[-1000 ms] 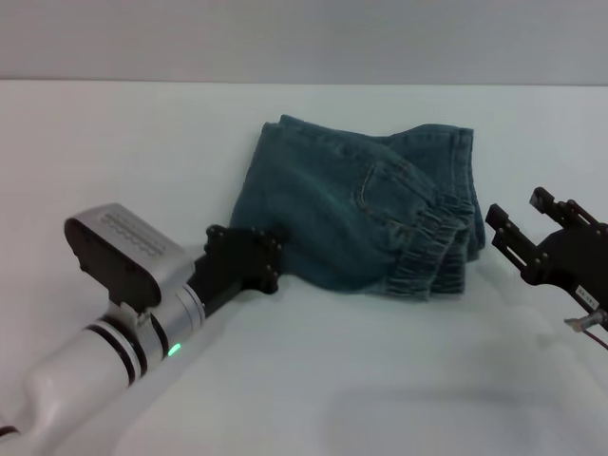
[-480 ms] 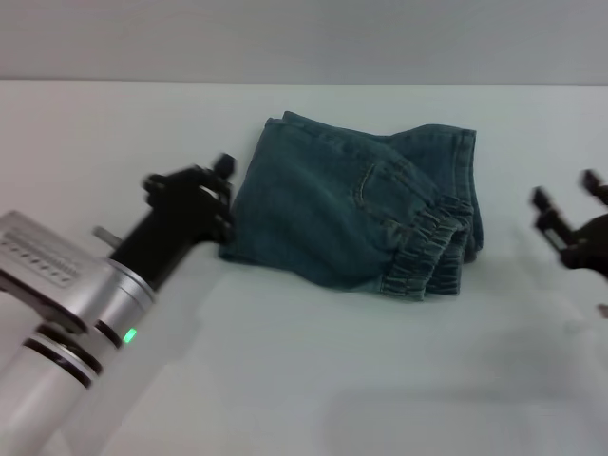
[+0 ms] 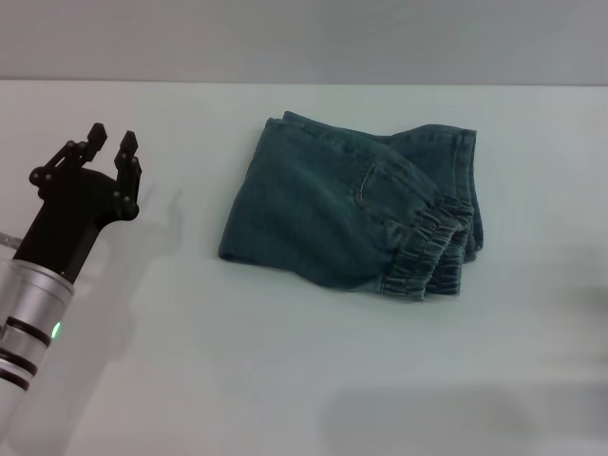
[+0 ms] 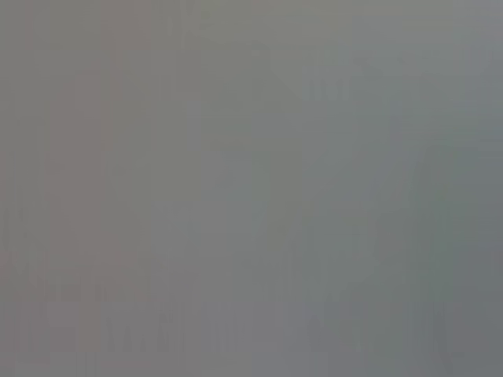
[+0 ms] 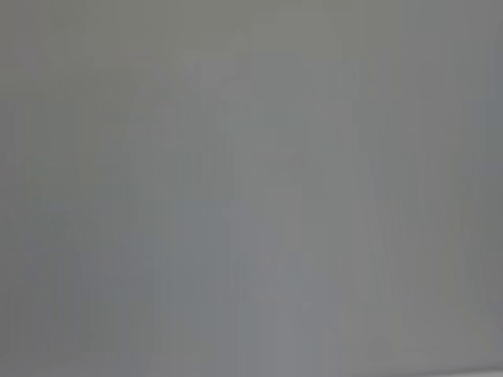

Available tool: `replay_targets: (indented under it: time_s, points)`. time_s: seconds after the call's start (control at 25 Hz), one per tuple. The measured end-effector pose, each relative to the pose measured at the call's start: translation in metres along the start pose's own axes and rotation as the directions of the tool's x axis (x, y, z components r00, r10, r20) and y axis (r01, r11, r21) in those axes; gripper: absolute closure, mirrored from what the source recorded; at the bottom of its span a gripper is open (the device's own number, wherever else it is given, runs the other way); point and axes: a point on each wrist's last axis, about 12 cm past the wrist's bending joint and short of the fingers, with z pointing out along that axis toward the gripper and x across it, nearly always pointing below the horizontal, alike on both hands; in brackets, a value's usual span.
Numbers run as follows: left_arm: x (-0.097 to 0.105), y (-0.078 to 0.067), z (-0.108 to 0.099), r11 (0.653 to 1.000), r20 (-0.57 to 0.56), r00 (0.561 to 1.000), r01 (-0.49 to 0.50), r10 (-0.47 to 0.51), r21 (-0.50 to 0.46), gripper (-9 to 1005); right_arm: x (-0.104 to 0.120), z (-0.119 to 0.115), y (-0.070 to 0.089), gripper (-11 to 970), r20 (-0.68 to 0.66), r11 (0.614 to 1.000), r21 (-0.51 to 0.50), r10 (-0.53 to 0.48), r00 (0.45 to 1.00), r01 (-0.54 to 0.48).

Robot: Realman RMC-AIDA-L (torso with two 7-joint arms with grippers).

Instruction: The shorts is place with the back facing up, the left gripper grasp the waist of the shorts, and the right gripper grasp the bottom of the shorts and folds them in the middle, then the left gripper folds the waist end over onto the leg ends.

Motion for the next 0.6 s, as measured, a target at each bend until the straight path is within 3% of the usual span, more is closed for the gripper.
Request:
replay_targets:
  time_s: [0.28,0.36,0.6]
  points:
    - [0.004,0.006,-0.005,0.998,-0.018,0.998,0.059,-0.060,-0.030,715,0.006,-0.022,-0.005,356,-0.007,1.000,0.013,-0.008,1.000,0.008]
    - [0.005,0.007,-0.005,0.998,-0.024,0.998,0.055,-0.056,-0.033,463,0.007,-0.023,-0.003,356,-0.009,1.000,-0.005,-0.019,1.000,0.019]
    - [0.007,0.009,-0.007,0.998,-0.036,0.998,0.043,-0.044,-0.037,447,0.004,-0.025,-0.004,356,0.012,1.000,-0.011,-0.024,1.000,0.024]
